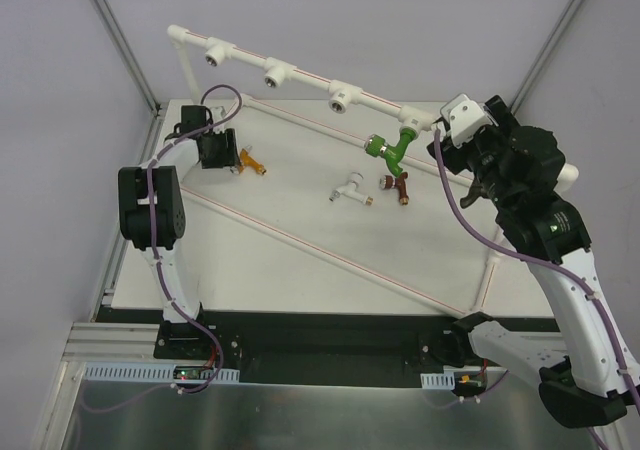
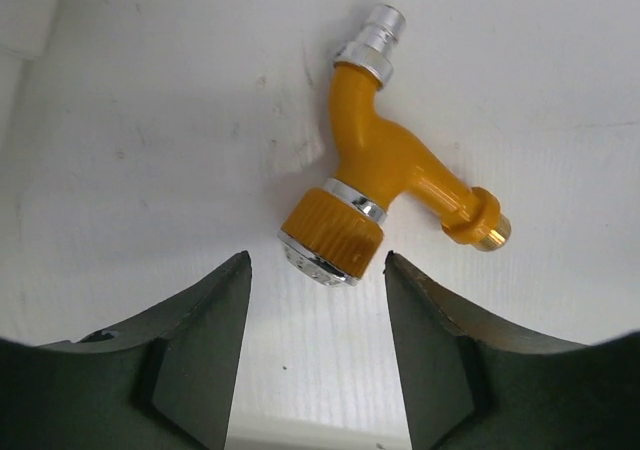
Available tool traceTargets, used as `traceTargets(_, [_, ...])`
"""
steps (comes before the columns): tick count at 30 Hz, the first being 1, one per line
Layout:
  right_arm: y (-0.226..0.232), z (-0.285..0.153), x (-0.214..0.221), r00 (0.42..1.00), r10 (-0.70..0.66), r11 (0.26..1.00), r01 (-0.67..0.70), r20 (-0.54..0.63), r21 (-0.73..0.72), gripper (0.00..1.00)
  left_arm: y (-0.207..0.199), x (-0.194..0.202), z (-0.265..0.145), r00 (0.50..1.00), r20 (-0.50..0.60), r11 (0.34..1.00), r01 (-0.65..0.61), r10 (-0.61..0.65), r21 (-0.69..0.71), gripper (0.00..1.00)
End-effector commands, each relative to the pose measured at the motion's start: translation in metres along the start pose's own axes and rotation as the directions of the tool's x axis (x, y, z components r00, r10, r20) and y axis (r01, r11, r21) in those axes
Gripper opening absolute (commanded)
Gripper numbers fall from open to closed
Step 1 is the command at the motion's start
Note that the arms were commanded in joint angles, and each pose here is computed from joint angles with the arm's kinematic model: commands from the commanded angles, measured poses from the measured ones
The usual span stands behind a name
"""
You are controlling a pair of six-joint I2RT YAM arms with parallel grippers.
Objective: Install the water faucets
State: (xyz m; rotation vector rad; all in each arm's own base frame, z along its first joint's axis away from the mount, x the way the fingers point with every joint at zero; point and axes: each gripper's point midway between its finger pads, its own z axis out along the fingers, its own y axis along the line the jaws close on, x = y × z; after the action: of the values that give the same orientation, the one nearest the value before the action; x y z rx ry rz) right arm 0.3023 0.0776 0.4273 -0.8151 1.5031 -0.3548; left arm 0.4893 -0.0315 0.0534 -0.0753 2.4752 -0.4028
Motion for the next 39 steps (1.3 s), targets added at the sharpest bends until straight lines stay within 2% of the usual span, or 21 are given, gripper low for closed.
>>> traceTargets(1, [-0.010,-0.006,-0.022,0.993,0.051,0.998,-0.055,0.103,0.036,0.82,0.010,-0.047,-0.023,0.984,0.108,0.988,-0.133,0.141,-0.079,0.58])
traceTargets(5, [-0.011,-0.008,-0.024,0.992,0.053,0.998,-0.057,0.113,0.034,0.84,0.010,-0.057,-0.011,0.965,0.108,0.971,-0.232,0.238,-0.066,0.59])
traceTargets(8, [-0.011,-0.010,-0.025,0.992,0.056,0.998,-0.060,0.114,0.032,0.84,0.002,-0.053,0.003,0.913,0.084,0.917,-0.397,0.399,-0.035,0.60])
traceTargets(11, [-0.013,-0.013,-0.026,0.991,0.056,0.998,-0.061,0.118,0.035,0.84,-0.007,-0.043,0.011,0.875,0.059,0.876,-0.482,0.481,-0.003,0.61])
traceTargets(15, [-0.014,-0.015,-0.027,0.991,0.057,0.997,-0.062,0.122,0.039,0.84,-0.014,-0.036,0.012,0.868,0.050,0.867,-0.496,0.494,0.048,0.58])
traceTargets(20, [-0.014,-0.014,-0.026,0.991,0.057,0.997,-0.061,0.119,0.038,0.84,-0.007,-0.023,0.015,0.870,-0.027,0.870,-0.490,0.492,0.055,0.55])
traceTargets(23, [-0.013,-0.013,-0.027,0.991,0.056,0.998,-0.060,0.119,0.033,0.84,-0.018,-0.009,0.024,0.857,-0.075,0.859,-0.506,0.511,0.075,0.53])
traceTargets(28, [-0.012,-0.013,-0.029,0.990,0.059,0.998,-0.063,0.127,0.025,0.84,-0.019,0.003,0.029,0.854,-0.110,0.861,-0.503,0.509,0.083,0.47])
traceTargets(31, [-0.010,-0.014,-0.031,0.988,0.067,0.997,-0.070,0.137,0.016,0.84,-0.023,0.004,0.025,0.858,-0.107,0.864,-0.495,0.502,0.090,0.39])
traceTargets(32, [-0.010,-0.014,-0.032,0.987,0.068,0.997,-0.071,0.144,0.012,0.84,-0.025,0.004,0.023,0.866,-0.105,0.872,-0.480,0.488,0.091,0.32])
traceTargets(35, [-0.008,-0.014,-0.037,0.983,0.079,0.997,-0.079,0.165,-0.009,0.84,-0.034,0.003,0.011,0.887,-0.087,0.890,-0.444,0.453,0.100,0.22])
traceTargets(39, [-0.004,-0.015,-0.044,0.977,0.093,0.995,-0.088,0.190,-0.038,0.84,-0.047,-0.009,-0.017,0.921,-0.041,0.920,-0.382,0.386,0.086,0.00])
